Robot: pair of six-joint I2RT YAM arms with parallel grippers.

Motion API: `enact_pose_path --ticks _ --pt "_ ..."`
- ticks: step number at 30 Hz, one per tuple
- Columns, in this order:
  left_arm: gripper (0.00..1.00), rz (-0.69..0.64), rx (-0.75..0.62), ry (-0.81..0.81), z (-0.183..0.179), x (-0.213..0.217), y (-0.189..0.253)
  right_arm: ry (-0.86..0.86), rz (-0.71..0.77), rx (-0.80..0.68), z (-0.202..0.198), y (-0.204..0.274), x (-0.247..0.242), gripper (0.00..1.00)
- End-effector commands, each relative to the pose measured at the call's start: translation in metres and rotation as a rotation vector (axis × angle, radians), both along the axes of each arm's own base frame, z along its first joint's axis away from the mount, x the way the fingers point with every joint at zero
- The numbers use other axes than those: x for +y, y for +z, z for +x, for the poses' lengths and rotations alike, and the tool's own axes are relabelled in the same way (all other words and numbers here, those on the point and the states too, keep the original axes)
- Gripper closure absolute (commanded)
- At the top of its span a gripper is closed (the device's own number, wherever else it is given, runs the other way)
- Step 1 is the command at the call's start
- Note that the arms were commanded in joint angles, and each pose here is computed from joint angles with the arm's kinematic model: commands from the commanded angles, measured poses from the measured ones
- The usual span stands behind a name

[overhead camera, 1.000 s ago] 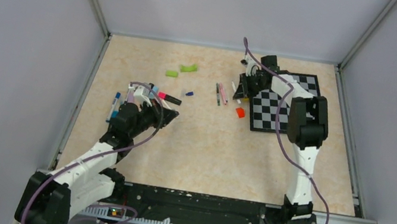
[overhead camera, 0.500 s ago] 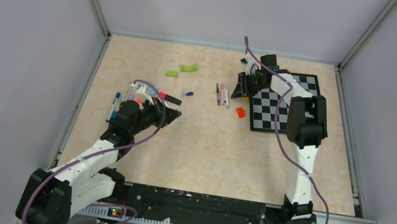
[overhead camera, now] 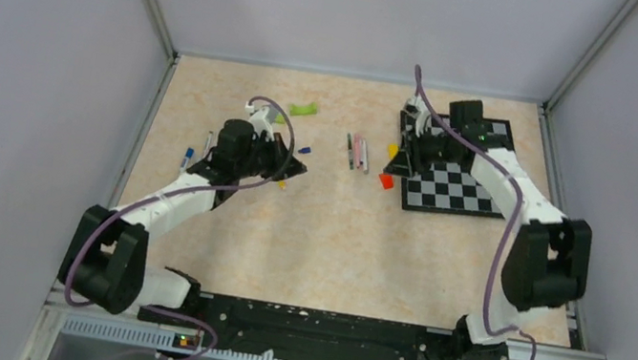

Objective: Open the pen caps
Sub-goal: Place the pen at the center of the board, then place the pen cap at the center of the board.

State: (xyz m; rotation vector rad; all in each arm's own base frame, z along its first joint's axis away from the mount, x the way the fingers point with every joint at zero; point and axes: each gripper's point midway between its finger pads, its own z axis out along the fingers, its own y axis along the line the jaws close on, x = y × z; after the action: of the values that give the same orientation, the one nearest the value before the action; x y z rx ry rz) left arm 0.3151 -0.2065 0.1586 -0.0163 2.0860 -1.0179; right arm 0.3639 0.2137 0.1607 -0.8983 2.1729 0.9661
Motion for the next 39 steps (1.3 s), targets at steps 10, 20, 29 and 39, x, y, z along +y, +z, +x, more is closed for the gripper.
enact_pose_path --ticks 10,20,29,39 --pt "0.94 0.444 0.24 -0.02 0.096 -0.023 -0.072 0.029 0.144 -0.371 -0.102 0.033 -0.033 0.52" --pt "0.81 0.648 0.227 0.005 0.147 -0.027 -0.107 -0.025 0.19 -0.336 -0.102 0.024 -0.049 0.52" --pt "0.52 0.642 0.195 0.005 0.154 -0.031 -0.085 -0.035 0.194 -0.339 -0.101 0.024 -0.056 0.52" --pt "0.54 0.526 -0.045 0.025 0.108 -0.016 0.019 -0.007 0.198 -0.365 -0.106 0.019 -0.063 0.52"
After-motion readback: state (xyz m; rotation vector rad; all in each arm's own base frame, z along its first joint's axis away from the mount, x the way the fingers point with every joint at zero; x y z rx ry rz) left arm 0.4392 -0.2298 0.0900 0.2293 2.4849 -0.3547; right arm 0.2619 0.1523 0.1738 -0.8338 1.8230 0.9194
